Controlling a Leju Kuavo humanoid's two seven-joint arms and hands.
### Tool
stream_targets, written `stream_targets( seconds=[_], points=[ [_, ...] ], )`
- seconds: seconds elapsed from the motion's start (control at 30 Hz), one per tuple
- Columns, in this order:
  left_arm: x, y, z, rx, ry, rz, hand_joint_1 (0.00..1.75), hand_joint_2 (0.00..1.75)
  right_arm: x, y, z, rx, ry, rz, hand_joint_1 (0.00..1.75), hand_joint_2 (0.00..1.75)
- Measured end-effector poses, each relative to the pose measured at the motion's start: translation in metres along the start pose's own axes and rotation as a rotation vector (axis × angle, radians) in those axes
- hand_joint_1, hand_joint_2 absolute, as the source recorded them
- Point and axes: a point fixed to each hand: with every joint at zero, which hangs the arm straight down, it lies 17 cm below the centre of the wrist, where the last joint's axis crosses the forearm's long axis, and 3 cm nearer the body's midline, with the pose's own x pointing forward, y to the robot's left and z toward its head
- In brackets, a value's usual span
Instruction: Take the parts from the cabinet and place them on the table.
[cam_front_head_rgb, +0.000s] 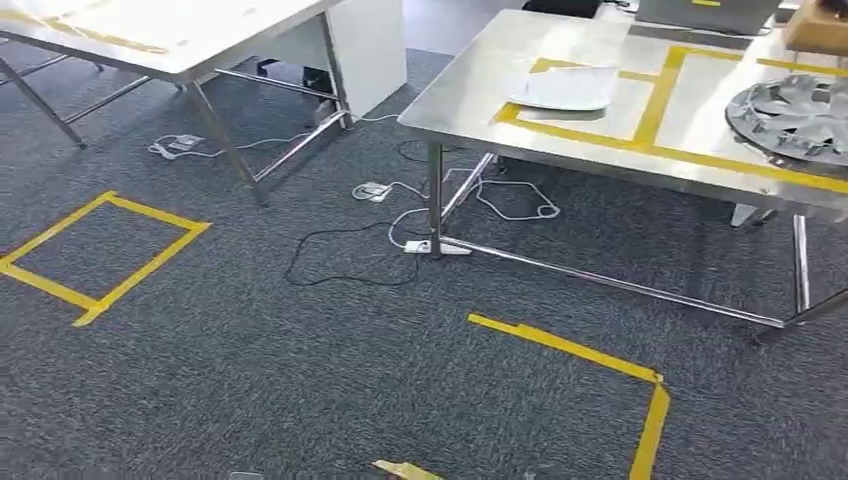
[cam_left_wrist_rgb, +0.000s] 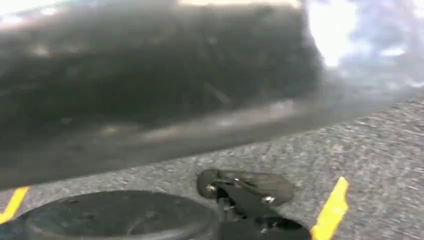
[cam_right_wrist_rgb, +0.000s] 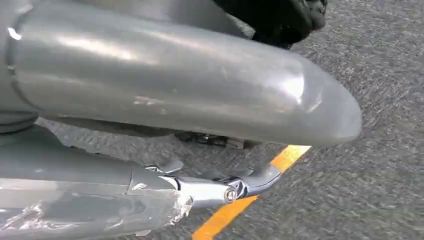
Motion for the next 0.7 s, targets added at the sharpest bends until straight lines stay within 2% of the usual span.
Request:
stream_targets(
  seconds=[0.33,0.7],
  points=[
    [0.0114,-0.0045,-0.0012,-0.005,-0.036,-0.017,0.0,0.0,-0.0019,-0.0016,0.0016,-0.009,-0.007,-0.017,0.0,0.0],
    [0.0054,-0.0063,0.0016,-0.009,-0.028,-0.022,0.0,0.0,-0.001,-0.0016,0.0015,-0.009,-0.01,-0.019,0.0,0.0]
  ],
)
